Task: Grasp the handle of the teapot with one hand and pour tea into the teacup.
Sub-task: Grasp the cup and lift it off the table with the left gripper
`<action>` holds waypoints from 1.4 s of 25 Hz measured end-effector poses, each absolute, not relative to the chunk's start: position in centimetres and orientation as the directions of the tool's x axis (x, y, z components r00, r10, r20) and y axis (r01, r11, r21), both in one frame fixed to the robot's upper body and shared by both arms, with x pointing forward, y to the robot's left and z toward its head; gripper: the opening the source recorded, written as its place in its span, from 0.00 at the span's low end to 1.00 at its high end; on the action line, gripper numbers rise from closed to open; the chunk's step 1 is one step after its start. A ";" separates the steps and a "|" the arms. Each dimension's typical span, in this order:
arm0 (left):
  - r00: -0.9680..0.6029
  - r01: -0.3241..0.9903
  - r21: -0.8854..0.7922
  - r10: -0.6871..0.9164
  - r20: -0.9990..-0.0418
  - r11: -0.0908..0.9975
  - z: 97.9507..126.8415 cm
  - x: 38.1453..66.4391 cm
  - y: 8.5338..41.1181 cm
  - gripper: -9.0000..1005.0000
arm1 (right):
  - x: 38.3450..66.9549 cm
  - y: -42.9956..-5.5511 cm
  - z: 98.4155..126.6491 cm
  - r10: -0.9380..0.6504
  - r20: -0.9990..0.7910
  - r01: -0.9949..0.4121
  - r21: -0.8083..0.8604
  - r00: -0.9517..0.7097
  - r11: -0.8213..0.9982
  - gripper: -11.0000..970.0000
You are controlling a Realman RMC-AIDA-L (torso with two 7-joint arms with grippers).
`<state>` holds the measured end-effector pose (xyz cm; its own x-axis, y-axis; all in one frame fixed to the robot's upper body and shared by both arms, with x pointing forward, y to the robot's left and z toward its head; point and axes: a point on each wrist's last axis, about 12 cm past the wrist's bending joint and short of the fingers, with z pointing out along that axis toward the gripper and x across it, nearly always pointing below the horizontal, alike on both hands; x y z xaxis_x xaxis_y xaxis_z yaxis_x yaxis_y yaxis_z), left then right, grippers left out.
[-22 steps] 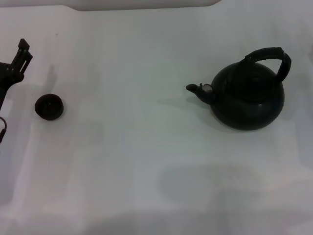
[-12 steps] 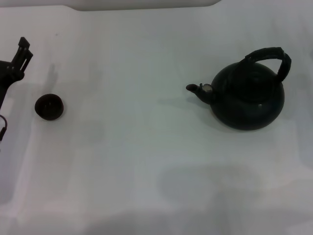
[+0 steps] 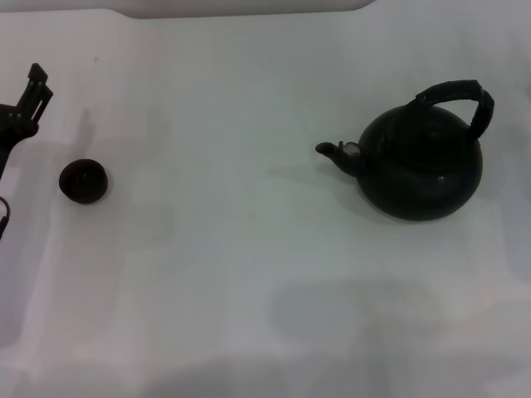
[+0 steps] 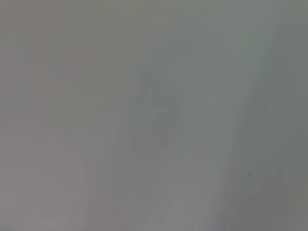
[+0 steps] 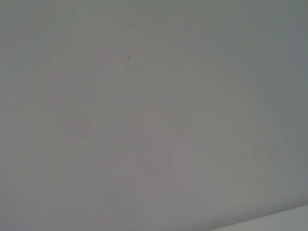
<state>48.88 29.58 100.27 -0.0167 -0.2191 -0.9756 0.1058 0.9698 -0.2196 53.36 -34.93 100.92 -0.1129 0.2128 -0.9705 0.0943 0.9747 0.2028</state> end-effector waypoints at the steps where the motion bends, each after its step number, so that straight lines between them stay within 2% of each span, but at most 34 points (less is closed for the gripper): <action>1: -0.017 0.103 -0.220 -0.219 -0.976 0.970 100.3 48.9 29.6 0.86 | 53.4 -34.9 100.9 0.213 -0.970 0.094 0.203 -0.112 0.975 0.91; 12: -0.020 0.122 -0.214 -0.213 -0.977 0.969 100.3 49.1 29.3 0.86 | 53.2 -34.9 100.7 0.218 -0.969 0.098 0.207 -0.119 0.973 0.91; 19: -0.044 0.186 -0.183 -0.177 -0.983 0.965 100.0 48.5 28.8 0.86 | 53.3 -35.1 100.7 0.212 -0.969 0.104 0.199 -0.125 0.974 0.91; 27: -0.051 0.272 -0.153 -0.144 -0.988 0.950 99.3 45.6 28.4 0.86 | 53.5 -35.3 100.7 0.207 -0.969 0.110 0.193 -0.138 0.975 0.91; 35: -0.046 0.261 -0.155 -0.148 -0.988 0.953 98.9 43.2 29.0 0.86 | 53.5 -35.2 100.6 0.206 -0.967 0.110 0.191 -0.147 0.975 0.91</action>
<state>43.18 29.04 98.89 -0.0456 -0.1477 -0.9880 0.2609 0.9529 -0.1545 53.48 -35.25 100.62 -0.1474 0.2056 -0.9675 0.1100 0.9755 0.1905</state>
